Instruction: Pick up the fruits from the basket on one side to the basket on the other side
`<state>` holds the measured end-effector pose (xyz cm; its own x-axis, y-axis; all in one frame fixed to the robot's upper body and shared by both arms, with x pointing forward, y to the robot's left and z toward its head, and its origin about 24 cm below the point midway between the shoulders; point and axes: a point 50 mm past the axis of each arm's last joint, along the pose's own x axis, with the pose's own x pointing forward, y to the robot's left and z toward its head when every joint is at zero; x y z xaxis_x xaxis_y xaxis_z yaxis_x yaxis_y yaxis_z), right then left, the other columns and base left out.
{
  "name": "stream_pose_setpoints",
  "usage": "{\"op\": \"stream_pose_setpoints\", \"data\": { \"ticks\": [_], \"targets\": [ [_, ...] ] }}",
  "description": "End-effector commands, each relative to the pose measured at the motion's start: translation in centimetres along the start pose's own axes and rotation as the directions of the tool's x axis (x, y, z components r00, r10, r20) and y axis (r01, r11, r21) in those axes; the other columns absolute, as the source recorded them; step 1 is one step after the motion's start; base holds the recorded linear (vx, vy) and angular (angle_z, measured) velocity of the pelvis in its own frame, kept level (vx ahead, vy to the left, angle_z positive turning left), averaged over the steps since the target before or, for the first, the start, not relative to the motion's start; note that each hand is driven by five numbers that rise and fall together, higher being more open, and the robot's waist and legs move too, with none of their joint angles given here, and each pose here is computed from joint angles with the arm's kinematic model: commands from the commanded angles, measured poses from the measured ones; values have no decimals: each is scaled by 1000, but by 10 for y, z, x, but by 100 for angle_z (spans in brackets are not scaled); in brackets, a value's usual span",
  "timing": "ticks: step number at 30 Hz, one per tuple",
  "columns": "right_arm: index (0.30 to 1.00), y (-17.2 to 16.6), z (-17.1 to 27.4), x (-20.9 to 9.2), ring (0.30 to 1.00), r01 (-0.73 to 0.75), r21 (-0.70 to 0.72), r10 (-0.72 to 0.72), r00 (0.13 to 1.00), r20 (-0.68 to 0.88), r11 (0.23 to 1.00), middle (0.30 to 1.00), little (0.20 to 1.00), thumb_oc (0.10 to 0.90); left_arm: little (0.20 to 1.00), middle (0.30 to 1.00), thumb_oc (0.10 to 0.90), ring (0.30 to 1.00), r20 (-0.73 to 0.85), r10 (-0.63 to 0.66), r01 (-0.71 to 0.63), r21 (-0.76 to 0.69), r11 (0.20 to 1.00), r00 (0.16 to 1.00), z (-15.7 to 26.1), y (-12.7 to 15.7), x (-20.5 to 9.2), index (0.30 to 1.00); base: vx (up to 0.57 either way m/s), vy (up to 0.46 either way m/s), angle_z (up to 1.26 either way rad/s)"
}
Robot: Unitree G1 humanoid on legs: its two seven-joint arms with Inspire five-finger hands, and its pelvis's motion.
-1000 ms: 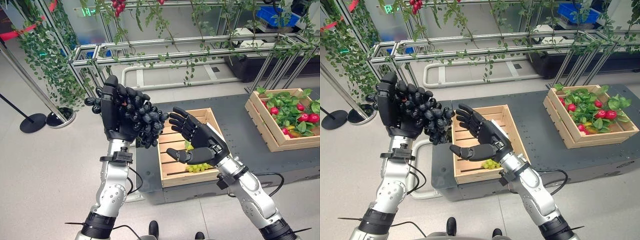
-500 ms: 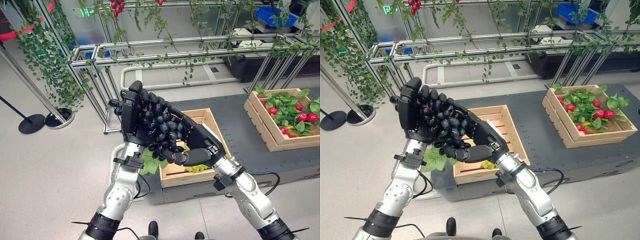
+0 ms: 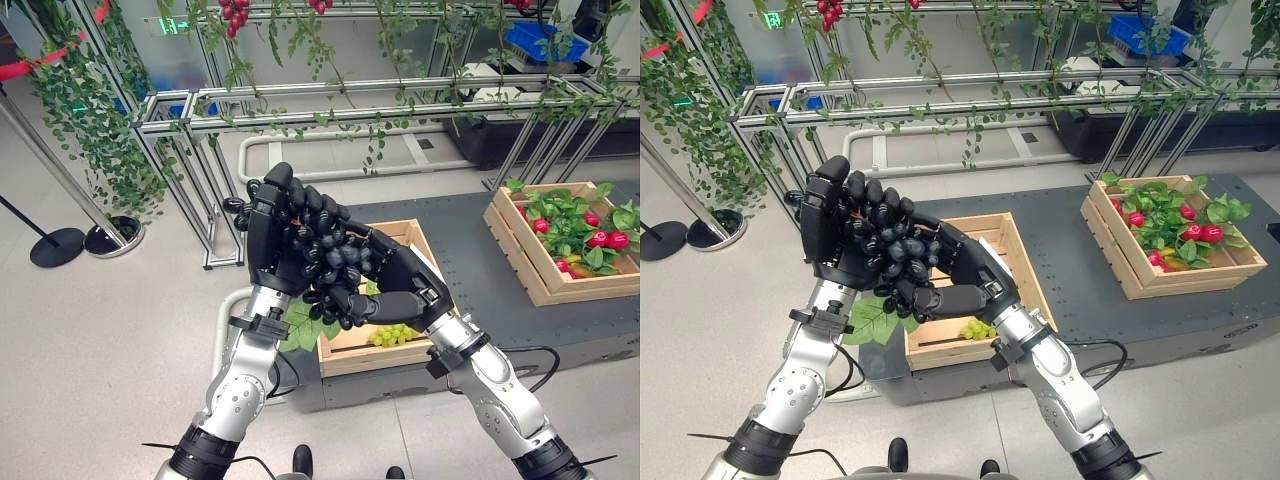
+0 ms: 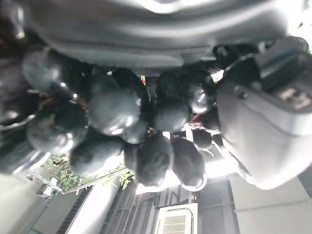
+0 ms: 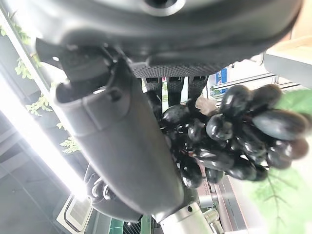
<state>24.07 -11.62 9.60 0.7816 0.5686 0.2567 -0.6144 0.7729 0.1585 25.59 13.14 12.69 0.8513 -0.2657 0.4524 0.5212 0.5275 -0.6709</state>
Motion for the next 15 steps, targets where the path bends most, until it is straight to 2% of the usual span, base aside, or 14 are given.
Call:
{"op": "stream_pose_setpoints", "data": {
  "ticks": [1, 4, 5, 7, 11, 15],
  "targets": [
    [300, 19, 32, 18, 300, -79, 9, 75, 970, 231, 997, 300, 300, 400, 300, 300, 400, 300, 131, -272, 273, 15, 962, 953, 19, -44, 19, 300, 0, 0, 0],
    [300, 18, 31, 17, 300, -57, -8, 57, 973, 223, 998, 300, 300, 400, 300, 300, 400, 300, 133, -276, 275, 27, 961, 952, 19, -43, 18, 300, 0, 0, 0],
    [300, 16, 31, 15, 300, -32, -76, 48, 973, 224, 997, 300, 300, 400, 300, 300, 400, 300, 145, -287, 282, 54, 958, 947, 22, -43, 17, 300, 0, 0, 0],
    [300, 14, 32, 15, 300, -11, -98, 33, 974, 225, 995, 300, 300, 400, 300, 300, 400, 300, 155, -295, 288, 70, 955, 943, 24, -44, 17, 300, 0, 0, 0],
    [300, 1, 36, 11, 300, 108, -114, -78, 968, 238, 988, 300, 300, 400, 300, 300, 400, 300, 208, -307, 262, 218, 940, 929, 37, -47, 16, 300, 0, 0, 0],
    [300, -8, 36, 6, 300, 185, -116, -154, 959, 240, 976, 300, 300, 400, 300, 300, 400, 300, 249, -316, 239, 296, 925, 915, 48, -45, 15, 300, 0, 0, 0]
  ]
}}
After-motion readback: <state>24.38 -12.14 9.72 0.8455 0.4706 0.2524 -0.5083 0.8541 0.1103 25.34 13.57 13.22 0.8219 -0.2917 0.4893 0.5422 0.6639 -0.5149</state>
